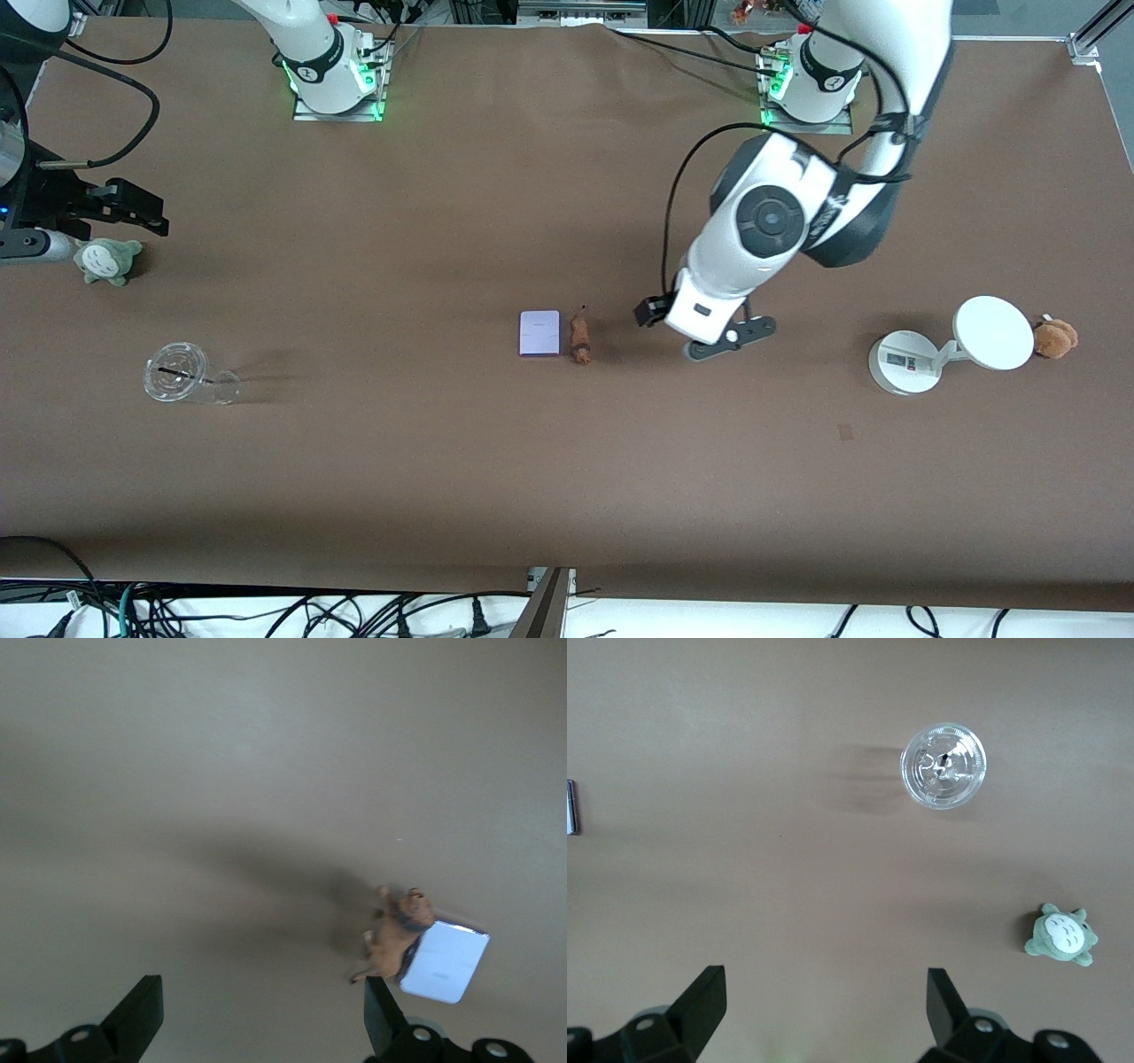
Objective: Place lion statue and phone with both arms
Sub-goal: 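Move the left gripper over the brown lion statue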
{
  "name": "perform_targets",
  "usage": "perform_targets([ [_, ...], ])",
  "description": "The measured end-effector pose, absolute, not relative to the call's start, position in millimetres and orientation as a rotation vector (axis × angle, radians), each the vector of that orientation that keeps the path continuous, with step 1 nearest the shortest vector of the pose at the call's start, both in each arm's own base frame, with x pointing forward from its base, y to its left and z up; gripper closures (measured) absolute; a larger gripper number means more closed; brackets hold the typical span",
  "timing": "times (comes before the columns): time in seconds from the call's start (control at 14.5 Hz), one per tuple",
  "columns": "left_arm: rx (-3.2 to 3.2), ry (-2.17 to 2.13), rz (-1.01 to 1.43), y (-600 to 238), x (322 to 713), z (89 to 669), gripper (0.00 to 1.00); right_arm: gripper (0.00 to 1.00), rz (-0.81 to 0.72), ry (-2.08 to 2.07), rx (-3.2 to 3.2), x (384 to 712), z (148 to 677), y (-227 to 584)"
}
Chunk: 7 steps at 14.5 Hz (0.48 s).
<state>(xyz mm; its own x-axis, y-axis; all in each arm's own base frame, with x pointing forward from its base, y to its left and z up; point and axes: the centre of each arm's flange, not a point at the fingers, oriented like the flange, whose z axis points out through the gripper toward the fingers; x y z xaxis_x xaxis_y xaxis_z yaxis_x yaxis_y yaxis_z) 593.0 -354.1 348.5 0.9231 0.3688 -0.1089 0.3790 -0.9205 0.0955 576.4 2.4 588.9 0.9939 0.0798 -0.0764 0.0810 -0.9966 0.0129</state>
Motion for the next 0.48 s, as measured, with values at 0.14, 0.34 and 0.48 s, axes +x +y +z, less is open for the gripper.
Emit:
perform_targets([
  [0.14,2.938,0.614,-0.11,-380.9,587.7,315.2,0.0,0.0,-0.118,0.126,3.121,576.4,588.9,2.4],
  [0.34,2.911,0.652,-0.106,-420.2,571.6,264.3,0.0,0.0,-0.118,0.125,3.121,576.4,589.0,2.4],
  [0.48,2.894,0.659,-0.095,-437.7,568.8,258.6,0.0,0.0,-0.118,0.125,3.121,576.4,589.0,2.4],
])
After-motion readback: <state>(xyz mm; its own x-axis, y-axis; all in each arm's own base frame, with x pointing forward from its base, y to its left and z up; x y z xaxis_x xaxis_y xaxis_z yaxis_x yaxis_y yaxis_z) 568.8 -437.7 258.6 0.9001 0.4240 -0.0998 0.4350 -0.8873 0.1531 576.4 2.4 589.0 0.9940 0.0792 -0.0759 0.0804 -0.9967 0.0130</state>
